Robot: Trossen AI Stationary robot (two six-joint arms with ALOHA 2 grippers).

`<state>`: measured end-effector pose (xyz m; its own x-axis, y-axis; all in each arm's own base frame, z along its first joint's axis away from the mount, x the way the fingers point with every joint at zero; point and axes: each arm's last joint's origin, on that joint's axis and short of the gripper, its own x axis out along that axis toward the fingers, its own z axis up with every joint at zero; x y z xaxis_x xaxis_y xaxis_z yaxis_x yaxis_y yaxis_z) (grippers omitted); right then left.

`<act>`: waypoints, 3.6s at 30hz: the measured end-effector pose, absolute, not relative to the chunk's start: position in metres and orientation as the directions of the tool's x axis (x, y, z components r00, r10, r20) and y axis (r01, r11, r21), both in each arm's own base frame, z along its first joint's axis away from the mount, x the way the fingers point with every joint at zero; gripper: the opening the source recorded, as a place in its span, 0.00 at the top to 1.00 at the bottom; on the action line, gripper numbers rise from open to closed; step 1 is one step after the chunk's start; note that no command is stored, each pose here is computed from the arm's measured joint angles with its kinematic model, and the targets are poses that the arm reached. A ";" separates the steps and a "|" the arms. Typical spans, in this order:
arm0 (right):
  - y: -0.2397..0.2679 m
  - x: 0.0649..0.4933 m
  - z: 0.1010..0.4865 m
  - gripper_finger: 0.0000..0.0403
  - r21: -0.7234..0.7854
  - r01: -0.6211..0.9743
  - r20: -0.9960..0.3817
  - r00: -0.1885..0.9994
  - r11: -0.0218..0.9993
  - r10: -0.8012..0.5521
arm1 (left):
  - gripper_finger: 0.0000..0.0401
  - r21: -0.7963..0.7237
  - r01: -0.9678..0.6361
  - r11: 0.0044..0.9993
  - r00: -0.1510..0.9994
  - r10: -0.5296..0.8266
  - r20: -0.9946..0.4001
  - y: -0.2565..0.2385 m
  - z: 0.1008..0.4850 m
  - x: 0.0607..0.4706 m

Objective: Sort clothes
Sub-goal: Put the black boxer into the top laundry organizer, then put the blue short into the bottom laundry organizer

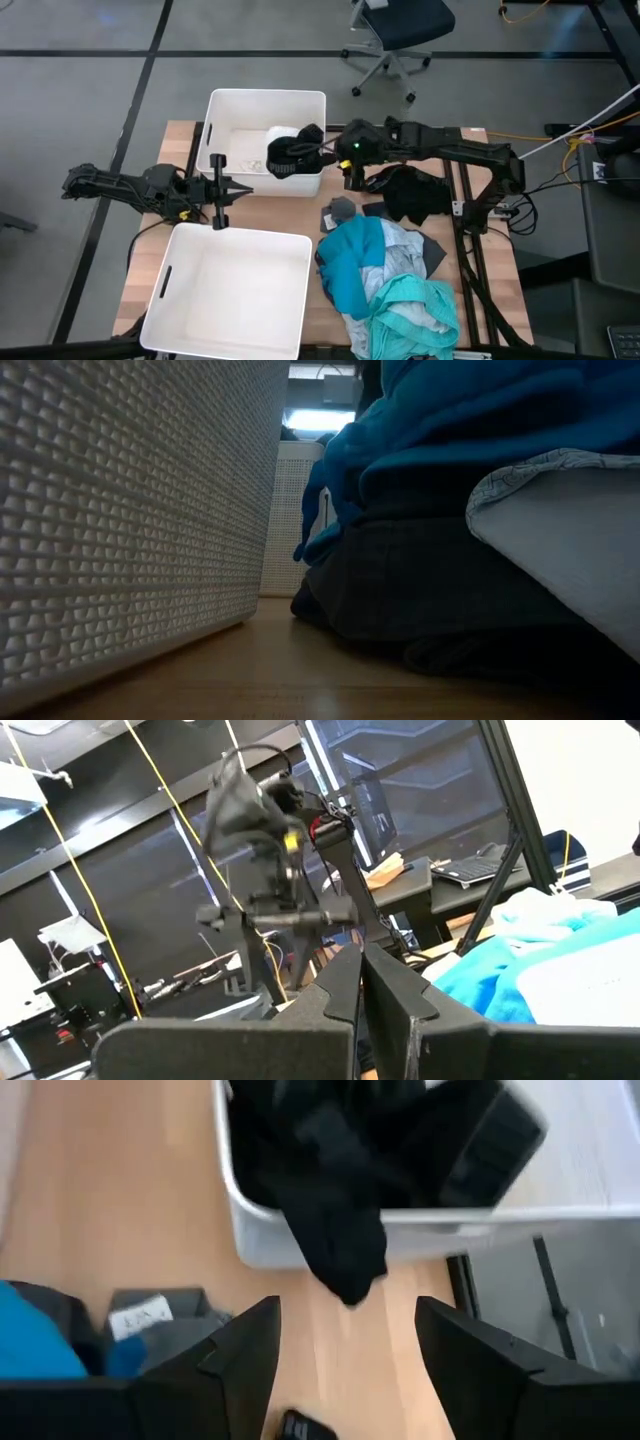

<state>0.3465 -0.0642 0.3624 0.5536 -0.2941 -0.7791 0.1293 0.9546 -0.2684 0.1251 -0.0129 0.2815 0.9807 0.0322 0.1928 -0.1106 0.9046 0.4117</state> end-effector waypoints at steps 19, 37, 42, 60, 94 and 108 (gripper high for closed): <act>-0.069 0.392 0.343 0.42 -0.363 0.183 -0.498 0.791 0.914 -0.356 | 0.99 0.403 -0.111 0.909 0.980 0.032 0.198 -0.013 0.282 0.125; -0.092 0.425 0.307 0.42 -0.351 0.158 -0.466 0.825 0.923 -0.319 | 0.99 0.415 -0.114 0.902 0.979 0.032 0.200 -0.013 0.282 0.125; -0.113 0.424 0.301 0.42 -0.367 0.241 -0.468 0.787 0.898 -0.402 | 0.99 0.417 -0.114 0.902 0.980 0.032 0.199 -0.013 0.282 0.125; -0.045 0.412 0.376 0.42 -0.125 -0.089 -0.448 0.894 0.988 0.024 | 0.99 0.417 -0.114 0.901 0.980 0.032 0.198 -0.013 0.282 0.125; 0.045 0.318 0.405 0.42 -0.146 0.090 -0.769 0.617 0.985 -0.171 | 0.99 0.417 -0.115 0.902 0.979 0.032 0.200 -0.013 0.282 0.125; 0.132 0.303 0.309 0.42 0.083 -0.003 -0.894 0.441 0.997 0.076 | 0.99 0.420 -0.115 0.900 0.979 0.032 0.200 -0.013 0.282 0.125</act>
